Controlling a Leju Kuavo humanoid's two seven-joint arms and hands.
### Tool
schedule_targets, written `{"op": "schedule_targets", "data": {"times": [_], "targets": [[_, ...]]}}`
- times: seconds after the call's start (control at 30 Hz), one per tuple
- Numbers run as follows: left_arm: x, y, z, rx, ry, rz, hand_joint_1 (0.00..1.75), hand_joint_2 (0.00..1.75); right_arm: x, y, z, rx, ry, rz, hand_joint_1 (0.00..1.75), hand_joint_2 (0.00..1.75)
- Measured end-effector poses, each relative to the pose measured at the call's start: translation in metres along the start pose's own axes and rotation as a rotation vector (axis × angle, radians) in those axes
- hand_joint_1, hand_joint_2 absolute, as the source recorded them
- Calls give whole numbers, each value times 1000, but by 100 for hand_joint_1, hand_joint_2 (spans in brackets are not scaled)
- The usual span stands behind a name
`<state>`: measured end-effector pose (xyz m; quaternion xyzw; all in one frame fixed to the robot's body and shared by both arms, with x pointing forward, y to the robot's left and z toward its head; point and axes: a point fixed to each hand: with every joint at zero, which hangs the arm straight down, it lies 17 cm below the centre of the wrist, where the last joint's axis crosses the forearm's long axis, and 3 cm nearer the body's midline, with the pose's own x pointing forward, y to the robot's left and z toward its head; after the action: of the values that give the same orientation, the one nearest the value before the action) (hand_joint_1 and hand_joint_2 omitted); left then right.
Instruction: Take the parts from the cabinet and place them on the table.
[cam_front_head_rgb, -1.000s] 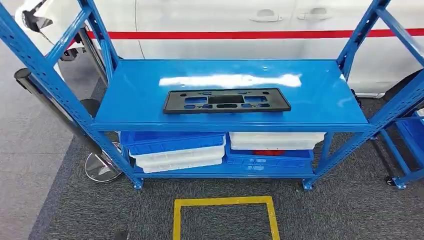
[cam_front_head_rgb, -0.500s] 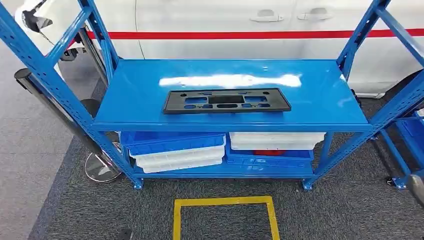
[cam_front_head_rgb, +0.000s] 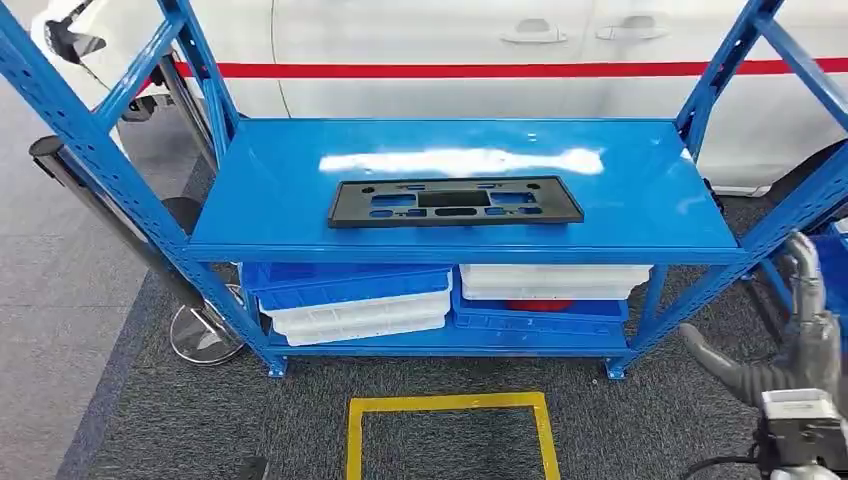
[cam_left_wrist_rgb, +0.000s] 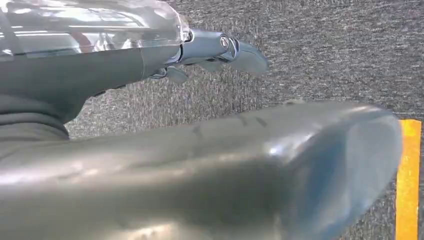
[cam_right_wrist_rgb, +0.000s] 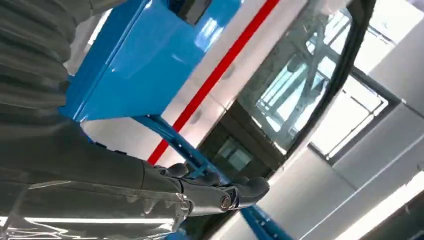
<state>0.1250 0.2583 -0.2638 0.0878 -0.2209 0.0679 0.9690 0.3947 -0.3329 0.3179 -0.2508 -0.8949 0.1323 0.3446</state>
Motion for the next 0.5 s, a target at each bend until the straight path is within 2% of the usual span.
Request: {"op": "schedule_targets", "data": {"times": [0.27,0.5], "targets": [[7,-9,0,-29,-13,-7,0,0,0,82,8,188,13,77,0,175],[8,-21,3,-72,-25,-14,0,0,-8,163,44,368,66,118,0,175]]}}
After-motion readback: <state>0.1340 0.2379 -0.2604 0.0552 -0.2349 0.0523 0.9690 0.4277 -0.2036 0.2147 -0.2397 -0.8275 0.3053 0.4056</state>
